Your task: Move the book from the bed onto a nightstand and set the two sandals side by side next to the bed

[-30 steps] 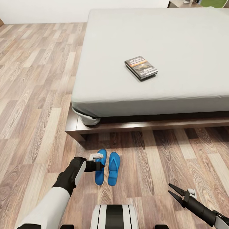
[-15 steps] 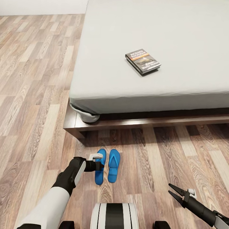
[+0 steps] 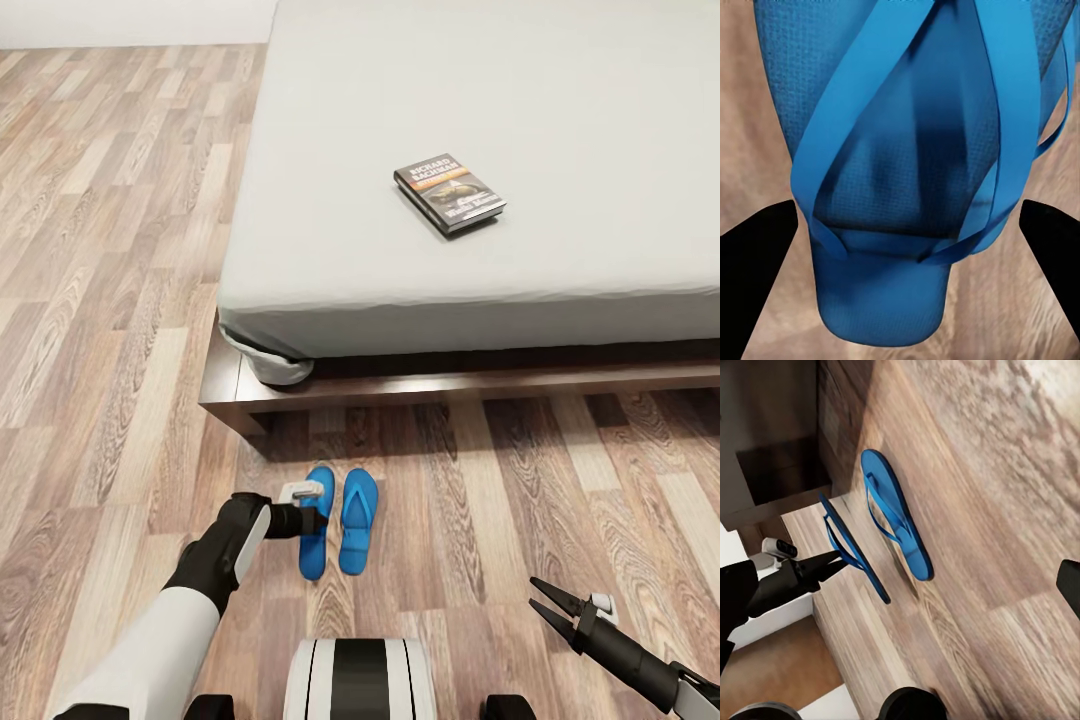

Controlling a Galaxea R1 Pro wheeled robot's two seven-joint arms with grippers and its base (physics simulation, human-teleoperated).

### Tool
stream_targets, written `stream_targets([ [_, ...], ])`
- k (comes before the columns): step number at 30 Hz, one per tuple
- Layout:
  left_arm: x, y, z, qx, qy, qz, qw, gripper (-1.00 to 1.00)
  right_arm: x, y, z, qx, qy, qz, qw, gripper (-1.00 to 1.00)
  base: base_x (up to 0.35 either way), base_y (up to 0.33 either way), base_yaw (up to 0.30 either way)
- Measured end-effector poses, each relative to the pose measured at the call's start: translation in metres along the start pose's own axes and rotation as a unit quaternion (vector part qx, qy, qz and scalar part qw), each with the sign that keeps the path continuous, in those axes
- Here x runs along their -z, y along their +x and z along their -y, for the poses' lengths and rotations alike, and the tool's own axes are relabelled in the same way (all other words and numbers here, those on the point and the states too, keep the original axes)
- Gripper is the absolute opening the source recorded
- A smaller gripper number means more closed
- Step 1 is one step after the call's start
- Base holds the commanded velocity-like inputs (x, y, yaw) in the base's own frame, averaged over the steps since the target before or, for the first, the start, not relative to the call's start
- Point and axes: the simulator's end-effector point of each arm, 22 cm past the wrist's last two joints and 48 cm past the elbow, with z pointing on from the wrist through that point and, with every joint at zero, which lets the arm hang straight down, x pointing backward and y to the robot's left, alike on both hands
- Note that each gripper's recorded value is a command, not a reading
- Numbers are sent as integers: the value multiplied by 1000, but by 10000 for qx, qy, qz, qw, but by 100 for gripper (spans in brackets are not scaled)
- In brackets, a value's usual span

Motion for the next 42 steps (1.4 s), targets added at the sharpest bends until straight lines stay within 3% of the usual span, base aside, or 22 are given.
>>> stream_targets([
  [14,2,-11,2,-28,15,207,9998,-100,0,0,0,0,0,0,10000,100,0,0,0],
  [20,-9,-3,-2,12,13,104,9999,-100,0,4,11,-82,84,-36,9999,100,0,0,0],
  [42,-19,5,-8,51,4,6,10000,-100,0,9,22,-169,173,-66,9997,100,0,0,0],
])
